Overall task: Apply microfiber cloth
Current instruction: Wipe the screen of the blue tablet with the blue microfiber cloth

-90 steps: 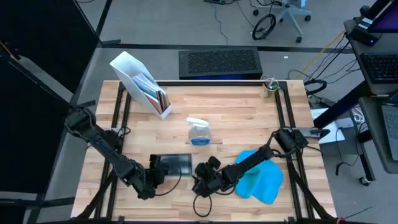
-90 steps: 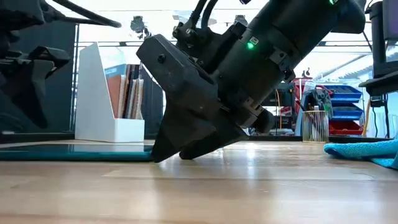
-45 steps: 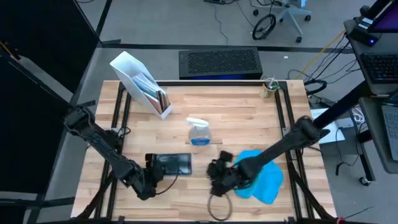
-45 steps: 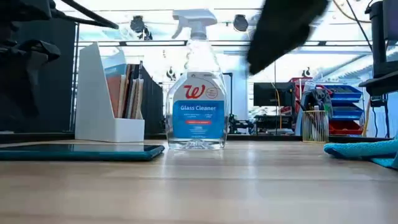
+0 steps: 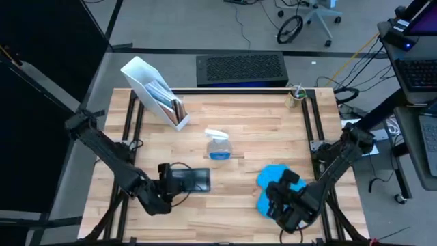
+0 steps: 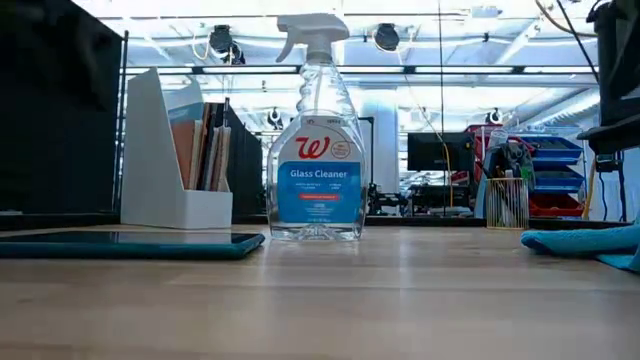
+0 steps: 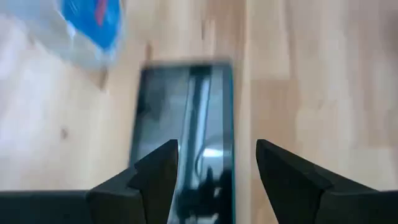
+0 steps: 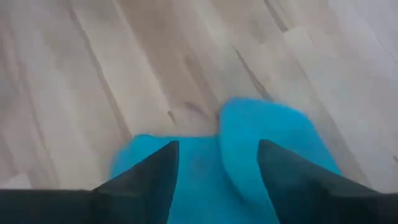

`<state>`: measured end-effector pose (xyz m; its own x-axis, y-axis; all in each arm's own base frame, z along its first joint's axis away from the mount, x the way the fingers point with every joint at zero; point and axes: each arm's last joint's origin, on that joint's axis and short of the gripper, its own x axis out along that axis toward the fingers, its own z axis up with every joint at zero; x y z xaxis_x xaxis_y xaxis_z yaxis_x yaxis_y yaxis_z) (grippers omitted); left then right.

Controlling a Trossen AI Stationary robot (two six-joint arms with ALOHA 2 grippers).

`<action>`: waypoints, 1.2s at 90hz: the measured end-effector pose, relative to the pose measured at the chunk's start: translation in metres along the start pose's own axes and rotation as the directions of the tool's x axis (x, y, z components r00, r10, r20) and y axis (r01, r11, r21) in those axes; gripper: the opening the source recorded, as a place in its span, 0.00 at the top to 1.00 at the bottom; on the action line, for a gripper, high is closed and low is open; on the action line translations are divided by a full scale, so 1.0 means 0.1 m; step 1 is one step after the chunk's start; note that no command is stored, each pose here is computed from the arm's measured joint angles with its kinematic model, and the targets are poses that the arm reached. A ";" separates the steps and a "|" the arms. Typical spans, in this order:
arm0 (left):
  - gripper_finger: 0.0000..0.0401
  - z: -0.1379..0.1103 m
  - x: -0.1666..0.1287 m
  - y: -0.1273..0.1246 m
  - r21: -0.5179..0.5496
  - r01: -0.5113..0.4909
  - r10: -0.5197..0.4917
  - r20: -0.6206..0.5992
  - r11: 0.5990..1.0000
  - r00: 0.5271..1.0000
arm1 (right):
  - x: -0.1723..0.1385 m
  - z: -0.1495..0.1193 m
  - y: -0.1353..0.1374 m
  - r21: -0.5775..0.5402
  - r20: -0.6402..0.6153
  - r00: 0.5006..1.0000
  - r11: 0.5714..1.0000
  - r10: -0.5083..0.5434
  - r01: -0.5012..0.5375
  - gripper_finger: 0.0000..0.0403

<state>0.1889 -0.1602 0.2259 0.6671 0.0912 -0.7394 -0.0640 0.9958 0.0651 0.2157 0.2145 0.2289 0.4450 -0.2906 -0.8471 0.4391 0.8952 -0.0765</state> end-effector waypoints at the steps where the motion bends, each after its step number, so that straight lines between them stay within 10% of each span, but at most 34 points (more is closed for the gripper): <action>1: 0.50 0.01 -0.02 0.01 -0.002 0.002 -0.002 0.008 1.000 1.000 | 0.01 0.00 0.00 -0.007 0.002 1.000 1.000 0.005 -0.005 0.53; 43: 0.50 0.07 -0.04 0.27 -0.082 0.002 -0.002 -0.003 0.997 1.000 | 0.41 0.23 -0.05 -0.229 -0.074 0.984 0.958 0.159 -0.172 0.70; 78: 0.50 -0.39 0.23 0.42 -0.167 -0.068 0.034 -0.201 0.984 0.979 | -0.14 -0.30 -0.26 -0.020 -0.246 0.968 0.998 0.053 -0.060 0.66; 93: 0.50 -0.54 0.32 0.45 -0.168 -0.057 0.019 -0.219 0.984 0.976 | 0.02 -0.57 -0.38 0.018 -0.239 0.968 0.997 -0.074 0.081 0.56; 108: 0.50 -0.67 0.37 0.50 -0.139 -0.093 0.057 -0.240 0.986 0.969 | 0.35 -0.76 -0.37 0.081 -0.226 0.973 0.996 0.052 -0.034 0.50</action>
<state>0.1605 -0.1069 0.1571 0.4645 0.1446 -0.8737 -0.2284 0.9728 0.0396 0.1556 0.1969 0.1626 0.2794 -0.1600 -0.9467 0.4851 0.8744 -0.0046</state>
